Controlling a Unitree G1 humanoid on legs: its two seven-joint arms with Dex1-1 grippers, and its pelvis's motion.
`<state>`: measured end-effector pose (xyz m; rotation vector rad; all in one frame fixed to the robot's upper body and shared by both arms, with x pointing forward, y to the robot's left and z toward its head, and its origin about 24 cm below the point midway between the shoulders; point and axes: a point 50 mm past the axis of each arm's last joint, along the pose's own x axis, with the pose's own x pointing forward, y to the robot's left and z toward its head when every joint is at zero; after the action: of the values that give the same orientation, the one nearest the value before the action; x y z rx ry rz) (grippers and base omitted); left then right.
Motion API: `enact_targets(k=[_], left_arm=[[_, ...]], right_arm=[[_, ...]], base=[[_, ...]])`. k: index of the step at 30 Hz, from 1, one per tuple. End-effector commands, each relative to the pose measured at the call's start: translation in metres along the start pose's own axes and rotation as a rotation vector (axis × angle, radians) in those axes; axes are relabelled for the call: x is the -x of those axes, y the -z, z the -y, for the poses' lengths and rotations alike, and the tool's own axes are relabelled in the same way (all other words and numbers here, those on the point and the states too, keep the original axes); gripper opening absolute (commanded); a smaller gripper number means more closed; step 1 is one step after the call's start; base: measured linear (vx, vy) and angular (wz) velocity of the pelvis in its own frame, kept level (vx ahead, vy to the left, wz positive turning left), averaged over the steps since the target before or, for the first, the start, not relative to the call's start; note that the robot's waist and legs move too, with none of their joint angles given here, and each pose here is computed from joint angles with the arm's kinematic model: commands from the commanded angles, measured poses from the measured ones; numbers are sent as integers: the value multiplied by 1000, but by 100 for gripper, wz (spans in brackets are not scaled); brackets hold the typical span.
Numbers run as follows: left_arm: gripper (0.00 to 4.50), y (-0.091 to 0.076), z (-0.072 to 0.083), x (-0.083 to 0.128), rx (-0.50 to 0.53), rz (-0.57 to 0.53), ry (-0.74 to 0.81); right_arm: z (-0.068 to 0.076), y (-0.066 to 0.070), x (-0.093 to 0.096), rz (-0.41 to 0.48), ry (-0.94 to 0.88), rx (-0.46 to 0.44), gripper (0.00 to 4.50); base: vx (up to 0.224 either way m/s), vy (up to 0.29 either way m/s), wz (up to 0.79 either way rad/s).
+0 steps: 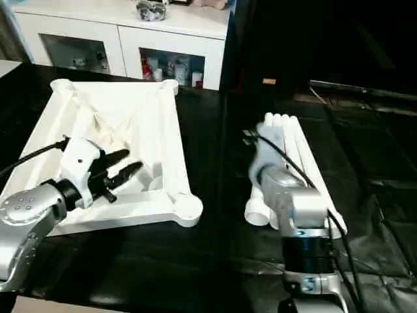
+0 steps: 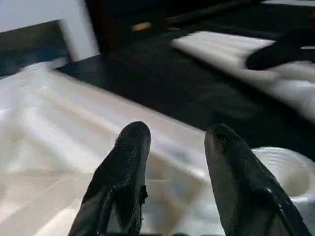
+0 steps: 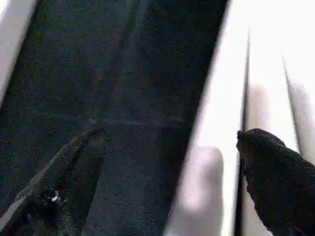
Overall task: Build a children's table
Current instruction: Move to table, then pick table leg
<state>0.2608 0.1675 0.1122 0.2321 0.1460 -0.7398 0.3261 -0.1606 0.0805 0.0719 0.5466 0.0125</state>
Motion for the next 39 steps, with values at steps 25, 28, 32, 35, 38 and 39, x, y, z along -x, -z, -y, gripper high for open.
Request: enact_targets(k=[25,28,32,35,38,39], left_arm=[[210,2,12,6,-10,-54,150],[210,2,13,6,-11,-55,153],[210,2,14,5,-14,-57,153],[210,2,13,5,-17,-58,150],[210,2,13,5,-18,-58,151],[210,2,13,5,-18,-58,152]], right_arm=[[-2,26,-15,-224,-39,-131,422],[-1,29,-16,-240,-45,-160,395],[0,31,-18,-254,-54,-200,363],[0,32,-18,-261,-63,-231,327],[1,32,-19,-258,-61,-254,297],[1,32,-19,-258,-60,-258,297]], base=[[0,0,0],[0,0,0],[0,0,0],[0,0,0],[0,0,0],[0,0,0]])
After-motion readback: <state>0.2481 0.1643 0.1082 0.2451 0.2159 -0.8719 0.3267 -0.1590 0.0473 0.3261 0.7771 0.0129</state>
